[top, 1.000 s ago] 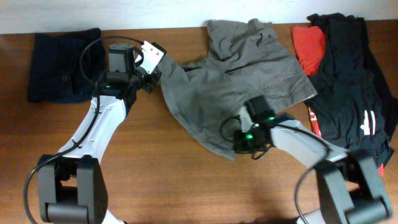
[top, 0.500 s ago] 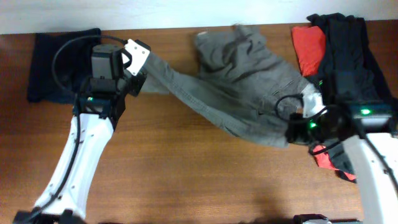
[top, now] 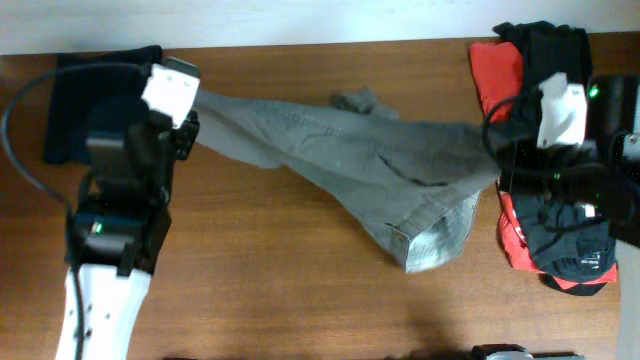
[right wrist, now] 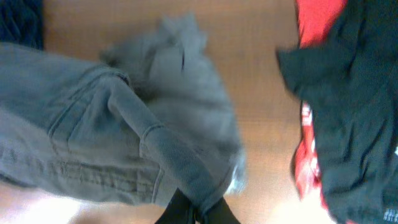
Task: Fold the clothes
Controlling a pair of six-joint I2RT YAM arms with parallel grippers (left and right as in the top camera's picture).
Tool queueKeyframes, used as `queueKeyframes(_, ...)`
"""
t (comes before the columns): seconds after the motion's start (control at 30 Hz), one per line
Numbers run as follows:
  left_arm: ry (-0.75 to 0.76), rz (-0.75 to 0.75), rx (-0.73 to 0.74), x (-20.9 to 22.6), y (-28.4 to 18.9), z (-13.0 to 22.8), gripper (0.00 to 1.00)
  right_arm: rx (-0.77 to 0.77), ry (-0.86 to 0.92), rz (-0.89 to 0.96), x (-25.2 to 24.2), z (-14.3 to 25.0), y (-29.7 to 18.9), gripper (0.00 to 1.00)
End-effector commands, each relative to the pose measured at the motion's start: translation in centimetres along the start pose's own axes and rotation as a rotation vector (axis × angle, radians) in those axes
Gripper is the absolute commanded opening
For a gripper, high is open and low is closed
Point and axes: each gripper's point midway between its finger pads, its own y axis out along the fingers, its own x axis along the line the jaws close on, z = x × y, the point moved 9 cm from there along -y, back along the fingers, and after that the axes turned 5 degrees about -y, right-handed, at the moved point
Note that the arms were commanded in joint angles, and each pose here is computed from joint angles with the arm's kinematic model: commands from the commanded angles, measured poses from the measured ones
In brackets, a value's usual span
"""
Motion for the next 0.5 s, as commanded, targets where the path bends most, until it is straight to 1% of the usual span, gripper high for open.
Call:
queueKeyframes(0.0, -0.046, -0.095, -0.068, 1.9, -3.1, -1.1, 0.01, -0.071, -0.050, 0.026, -0.4, -2.6, 0.0, 0.04)
queueKeyframes(0.23, -0.135, -0.235, -0.178, 4.2, -6.0, -2.7, 0.01, -0.155, -0.103, -0.056, 0.5, -5.8, -1.0, 0.04)
queueKeyframes(0.4, -0.195, -0.313, -0.248, 5.9, -8.8, -3.8, 0.01, -0.187, -0.163, -0.083, 2.0, -6.1, -2.6, 0.04)
queueKeyframes(0.47, -0.224, -0.362, -0.283, 6.9, -10.8, -4.2, 0.01, -0.180, -0.198, -0.102, 3.0, -5.5, -3.4, 0.04)
